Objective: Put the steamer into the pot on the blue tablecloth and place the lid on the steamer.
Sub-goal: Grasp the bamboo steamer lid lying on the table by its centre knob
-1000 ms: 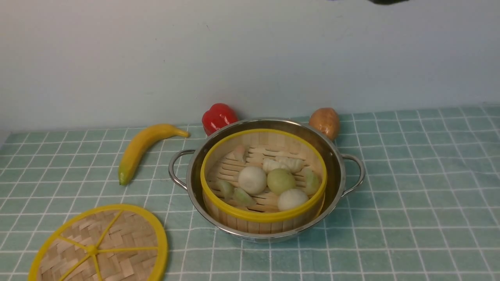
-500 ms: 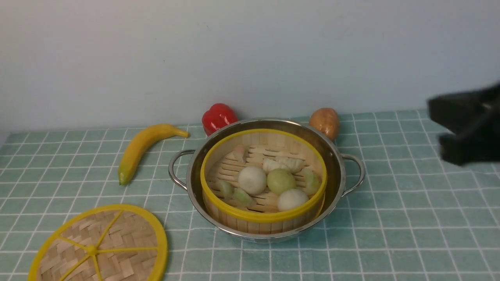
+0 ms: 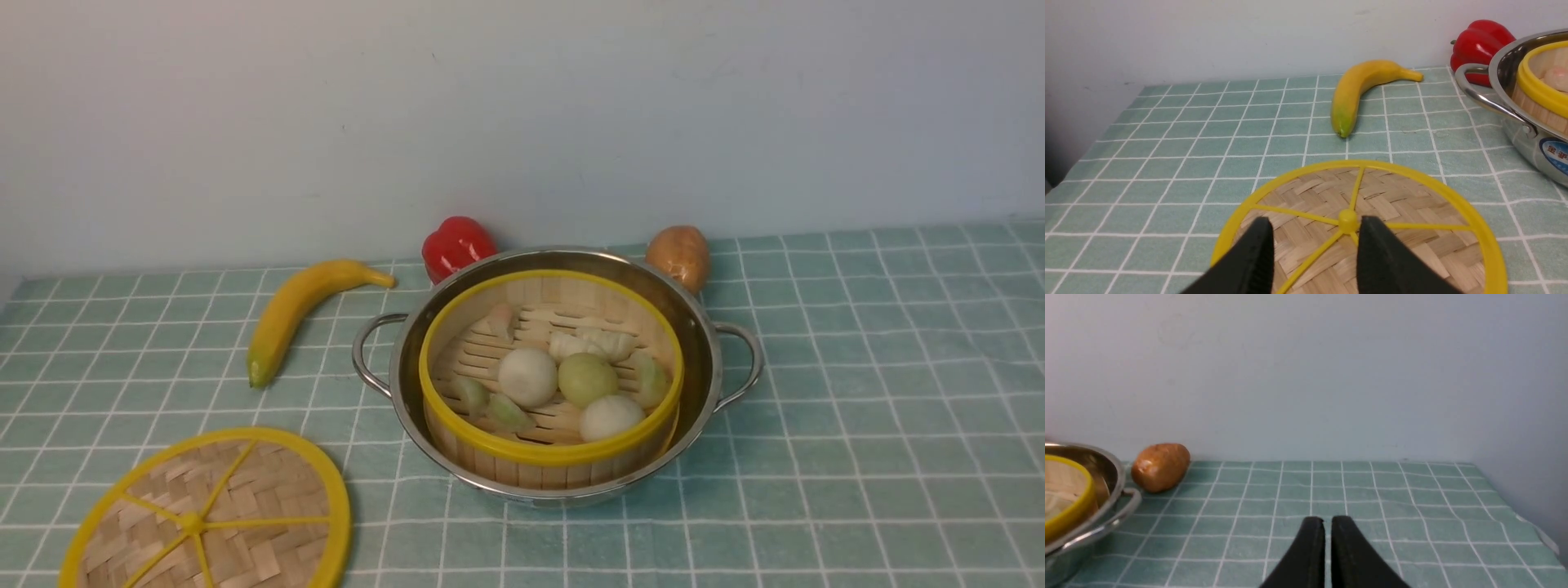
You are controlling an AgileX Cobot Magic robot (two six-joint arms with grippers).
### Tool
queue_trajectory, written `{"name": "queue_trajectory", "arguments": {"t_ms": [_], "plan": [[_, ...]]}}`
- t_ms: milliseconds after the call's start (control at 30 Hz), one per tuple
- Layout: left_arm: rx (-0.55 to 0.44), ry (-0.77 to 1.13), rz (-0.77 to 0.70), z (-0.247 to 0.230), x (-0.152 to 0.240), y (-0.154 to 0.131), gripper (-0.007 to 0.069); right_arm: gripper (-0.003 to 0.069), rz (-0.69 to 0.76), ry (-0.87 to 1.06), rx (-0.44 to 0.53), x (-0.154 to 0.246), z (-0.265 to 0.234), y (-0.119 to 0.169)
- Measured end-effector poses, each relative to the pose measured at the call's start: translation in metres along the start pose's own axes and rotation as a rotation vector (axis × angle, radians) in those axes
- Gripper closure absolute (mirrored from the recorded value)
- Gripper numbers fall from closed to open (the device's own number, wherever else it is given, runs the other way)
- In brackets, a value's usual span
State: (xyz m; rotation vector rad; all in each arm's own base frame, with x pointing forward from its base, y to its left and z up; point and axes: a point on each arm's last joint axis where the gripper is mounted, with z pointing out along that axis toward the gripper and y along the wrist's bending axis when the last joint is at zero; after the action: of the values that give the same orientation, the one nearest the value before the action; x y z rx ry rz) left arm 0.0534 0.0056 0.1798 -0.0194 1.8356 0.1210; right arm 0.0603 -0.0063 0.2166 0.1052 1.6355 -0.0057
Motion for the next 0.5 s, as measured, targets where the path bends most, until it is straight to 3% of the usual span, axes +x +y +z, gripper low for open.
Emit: {"name": "queue_trajectory", "arguments": {"t_ms": [167,500], "plan": [[0.0,0.0,0.0,0.0,0.0,0.0,0.0351,0.0598,0.044,0.034,0.01,0.022,-0.002,-0.002],[0.0,-0.001,0.0,0.0,0.0,0.0,0.0351,0.057,0.059,0.09,0.019,0.027,-0.003,-0.003]]}}
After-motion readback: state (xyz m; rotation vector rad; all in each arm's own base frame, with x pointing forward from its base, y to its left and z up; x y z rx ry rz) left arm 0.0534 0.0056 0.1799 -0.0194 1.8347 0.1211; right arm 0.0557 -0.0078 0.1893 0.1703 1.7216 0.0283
